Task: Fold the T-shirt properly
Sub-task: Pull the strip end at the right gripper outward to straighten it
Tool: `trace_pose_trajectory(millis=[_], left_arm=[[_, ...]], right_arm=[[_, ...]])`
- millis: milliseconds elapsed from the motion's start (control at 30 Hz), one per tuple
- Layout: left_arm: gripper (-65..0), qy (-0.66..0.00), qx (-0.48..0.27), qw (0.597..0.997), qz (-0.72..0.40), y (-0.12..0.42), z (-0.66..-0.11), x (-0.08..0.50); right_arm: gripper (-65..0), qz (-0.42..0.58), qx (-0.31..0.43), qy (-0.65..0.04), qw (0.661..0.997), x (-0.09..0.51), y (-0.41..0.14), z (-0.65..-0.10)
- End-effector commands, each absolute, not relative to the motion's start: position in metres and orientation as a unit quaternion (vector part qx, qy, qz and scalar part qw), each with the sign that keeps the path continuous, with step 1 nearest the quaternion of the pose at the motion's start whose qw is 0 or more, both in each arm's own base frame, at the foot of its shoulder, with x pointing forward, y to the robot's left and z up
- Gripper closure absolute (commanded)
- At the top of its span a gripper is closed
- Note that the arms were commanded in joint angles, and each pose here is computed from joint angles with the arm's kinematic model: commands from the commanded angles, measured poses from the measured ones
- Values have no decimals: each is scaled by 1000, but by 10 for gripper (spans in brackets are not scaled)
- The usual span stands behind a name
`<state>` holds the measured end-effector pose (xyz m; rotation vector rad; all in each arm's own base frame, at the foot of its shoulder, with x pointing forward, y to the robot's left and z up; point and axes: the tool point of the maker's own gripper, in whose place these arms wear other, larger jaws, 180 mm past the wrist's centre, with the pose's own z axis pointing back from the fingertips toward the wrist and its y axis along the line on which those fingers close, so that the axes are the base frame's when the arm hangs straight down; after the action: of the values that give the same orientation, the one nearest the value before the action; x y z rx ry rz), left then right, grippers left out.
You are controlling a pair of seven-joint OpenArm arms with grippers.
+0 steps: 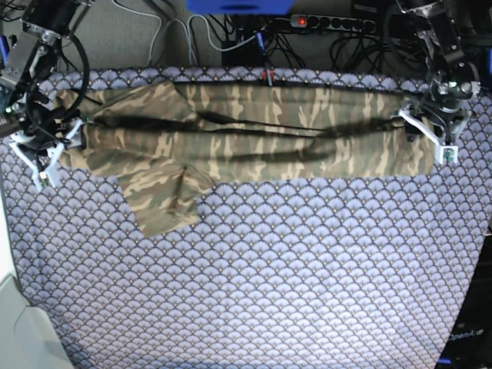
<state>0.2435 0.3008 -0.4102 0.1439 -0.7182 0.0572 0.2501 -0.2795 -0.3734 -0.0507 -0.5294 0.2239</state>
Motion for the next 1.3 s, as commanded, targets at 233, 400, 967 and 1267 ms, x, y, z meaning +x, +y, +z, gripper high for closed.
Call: trace_pose_trajectory(millis=[233, 400, 967, 1267], left_arm=[[-332, -369, 77, 926, 25, 305, -400, 251], [-332, -369, 76, 926, 26, 304, -400, 251], [-332, -374, 79, 924, 25, 306, -397, 256], [-332, -375, 78, 923, 24, 306, -396, 257]], right_arm=[[-386, 110, -33, -289, 950, 266, -283, -358], [-386, 104, -16, -291, 951, 266, -271, -363], [-285, 80, 24, -251, 964, 253, -264, -399], [0, 79, 16, -251, 965, 254, -271, -397]])
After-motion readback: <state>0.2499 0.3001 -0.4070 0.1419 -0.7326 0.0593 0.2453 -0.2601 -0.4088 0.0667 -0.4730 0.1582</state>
